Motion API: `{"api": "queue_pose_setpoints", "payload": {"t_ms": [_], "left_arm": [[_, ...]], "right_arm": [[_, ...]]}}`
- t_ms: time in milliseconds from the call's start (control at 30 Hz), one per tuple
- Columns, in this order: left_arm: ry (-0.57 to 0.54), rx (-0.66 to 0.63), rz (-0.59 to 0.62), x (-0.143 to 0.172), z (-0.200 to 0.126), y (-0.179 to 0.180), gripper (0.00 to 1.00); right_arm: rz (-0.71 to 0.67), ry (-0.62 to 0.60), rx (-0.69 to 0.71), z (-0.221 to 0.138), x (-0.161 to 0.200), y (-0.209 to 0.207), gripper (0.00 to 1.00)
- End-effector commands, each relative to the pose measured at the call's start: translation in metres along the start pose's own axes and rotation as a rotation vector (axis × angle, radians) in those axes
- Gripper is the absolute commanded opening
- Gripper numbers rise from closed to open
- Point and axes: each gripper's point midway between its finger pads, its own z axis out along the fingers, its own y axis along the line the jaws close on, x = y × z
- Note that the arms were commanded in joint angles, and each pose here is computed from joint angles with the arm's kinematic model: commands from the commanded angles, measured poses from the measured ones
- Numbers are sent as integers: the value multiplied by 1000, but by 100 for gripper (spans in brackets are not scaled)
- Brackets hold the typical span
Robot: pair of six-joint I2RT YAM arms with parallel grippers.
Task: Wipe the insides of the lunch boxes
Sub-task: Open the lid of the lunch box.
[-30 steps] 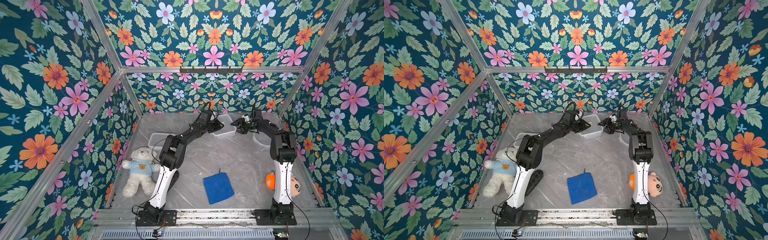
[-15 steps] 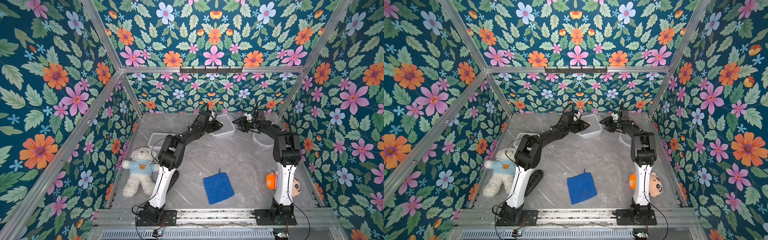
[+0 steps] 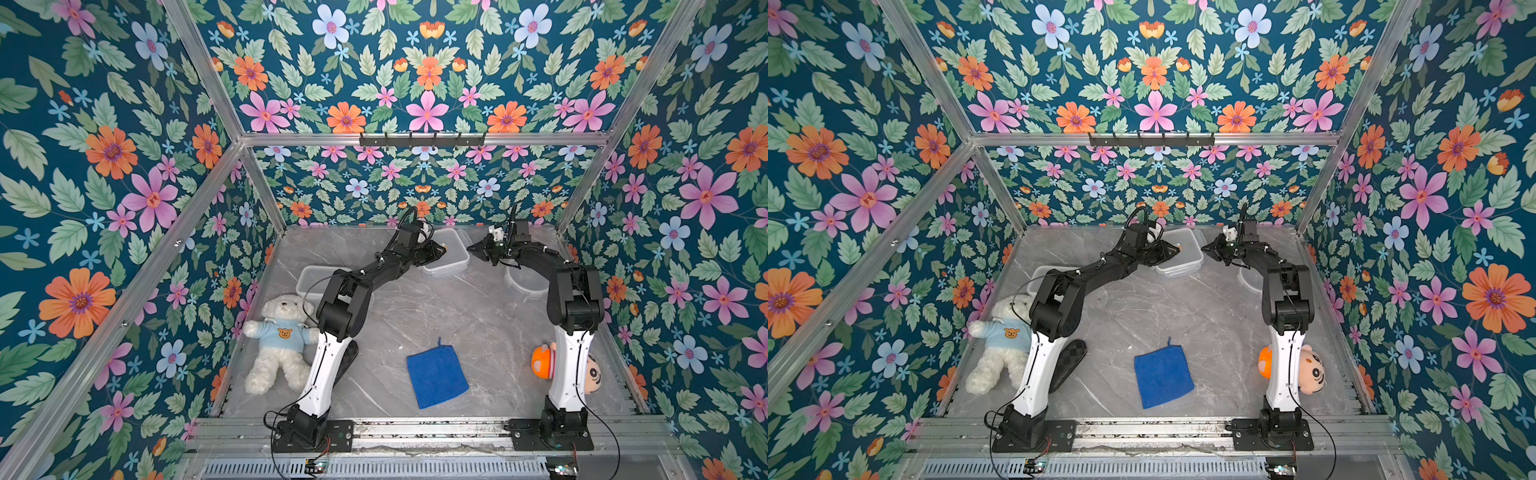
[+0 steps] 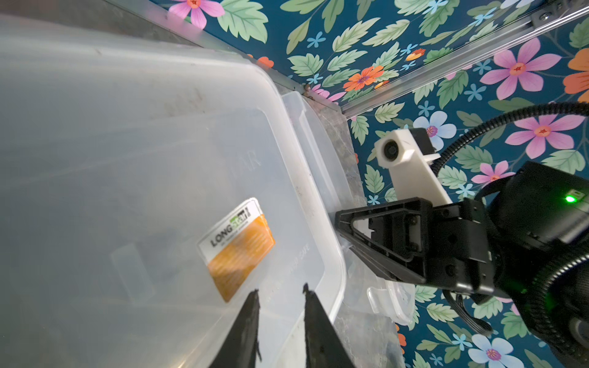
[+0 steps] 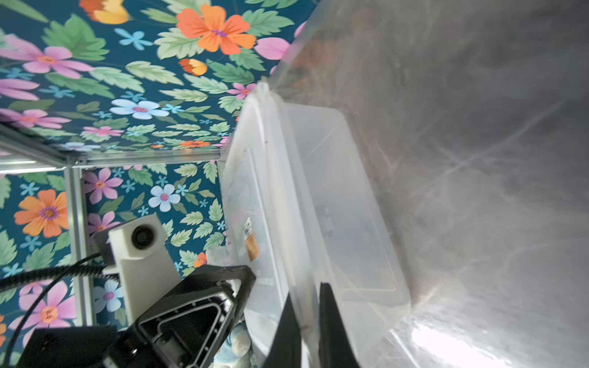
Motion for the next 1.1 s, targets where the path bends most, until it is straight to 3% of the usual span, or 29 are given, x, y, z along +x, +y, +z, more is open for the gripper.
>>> {"api": "queue_pose_setpoints", "payload": {"t_ms": [0,100,267,467,667,1067], "left_arm": [[125,-140,-89,37,-3,36,29],[106,-115,-75,26,-12,20,43],[55,-80,-45,1,-35,-9,52],[-19,-56,-13,-23,-72,-41,54],[-96,-61,5,-41,-116,-57,55],[-210,-124,-36,-54,-203,-28,56]], "right_arm": [[4,-11,1,-1,0,3,0],[-37,-32,-20,-10,1,17,0],[-94,-58,-26,-32,4,41,0],[-158,-72,-53,-54,18,75,0],[-313,-31,-47,-54,52,132,0],[-685,60,134,-10,127,211,0]]}}
